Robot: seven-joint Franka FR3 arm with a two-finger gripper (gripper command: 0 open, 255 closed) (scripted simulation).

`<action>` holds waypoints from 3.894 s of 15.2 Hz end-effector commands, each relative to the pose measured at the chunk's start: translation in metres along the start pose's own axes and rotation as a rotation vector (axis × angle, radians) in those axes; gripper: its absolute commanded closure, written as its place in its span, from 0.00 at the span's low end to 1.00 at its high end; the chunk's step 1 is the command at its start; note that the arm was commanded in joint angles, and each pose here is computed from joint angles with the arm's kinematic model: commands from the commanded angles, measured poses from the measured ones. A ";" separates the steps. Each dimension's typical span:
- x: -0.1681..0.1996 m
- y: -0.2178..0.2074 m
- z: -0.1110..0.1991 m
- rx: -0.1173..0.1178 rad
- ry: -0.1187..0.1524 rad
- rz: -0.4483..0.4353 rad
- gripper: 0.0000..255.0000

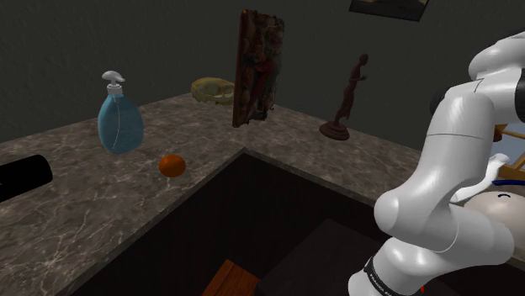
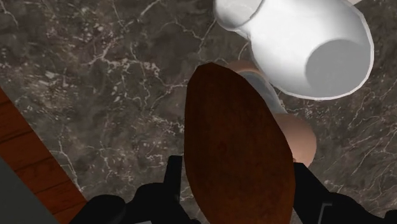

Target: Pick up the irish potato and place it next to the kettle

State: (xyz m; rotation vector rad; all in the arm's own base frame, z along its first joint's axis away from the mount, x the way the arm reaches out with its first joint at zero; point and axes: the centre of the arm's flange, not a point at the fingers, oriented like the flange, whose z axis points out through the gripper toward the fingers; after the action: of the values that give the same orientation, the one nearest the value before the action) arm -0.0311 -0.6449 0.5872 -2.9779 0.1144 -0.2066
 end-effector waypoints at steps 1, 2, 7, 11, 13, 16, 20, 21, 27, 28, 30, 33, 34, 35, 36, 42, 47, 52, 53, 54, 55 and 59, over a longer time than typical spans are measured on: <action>-0.003 0.002 0.010 0.000 0.000 0.000 1.00; -0.003 0.003 0.015 0.000 0.000 0.000 1.00; -0.007 0.007 0.041 0.000 0.000 0.000 1.00; -0.010 0.010 0.061 0.000 0.000 0.000 1.00; -0.011 0.012 0.072 0.000 0.000 0.000 1.00; -0.013 0.014 0.087 0.000 0.000 0.000 1.00; -0.016 0.018 0.108 0.000 0.000 0.000 1.00; -0.017 0.019 0.113 0.000 0.000 0.000 1.00; -0.021 0.024 0.144 0.000 0.000 0.000 1.00; -0.021 0.024 0.149 0.000 0.000 0.000 1.00; -0.023 0.026 0.159 0.000 0.000 0.000 1.00; -0.025 0.029 0.175 0.000 0.000 0.000 1.00; -0.026 0.029 0.180 0.000 0.000 0.000 1.00; -0.026 0.030 0.185 0.000 0.000 0.000 1.00; -0.027 0.031 0.193 0.000 0.000 0.000 1.00; -0.027 0.031 0.193 0.000 0.000 0.000 1.00; -0.027 0.030 0.193 0.000 0.000 0.000 0.00; -0.027 0.031 0.166 0.000 0.000 0.000 0.00; -0.027 0.031 0.153 0.000 0.000 0.000 0.00; -0.027 0.031 0.143 0.000 0.000 0.000 0.00; -0.027 0.031 0.143 0.000 0.000 0.000 0.00; -0.027 0.031 0.143 0.000 0.000 0.000 0.00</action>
State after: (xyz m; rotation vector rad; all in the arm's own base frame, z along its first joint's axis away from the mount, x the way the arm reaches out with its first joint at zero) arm -0.0395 -0.6525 0.4387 -2.9786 0.1147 -0.2064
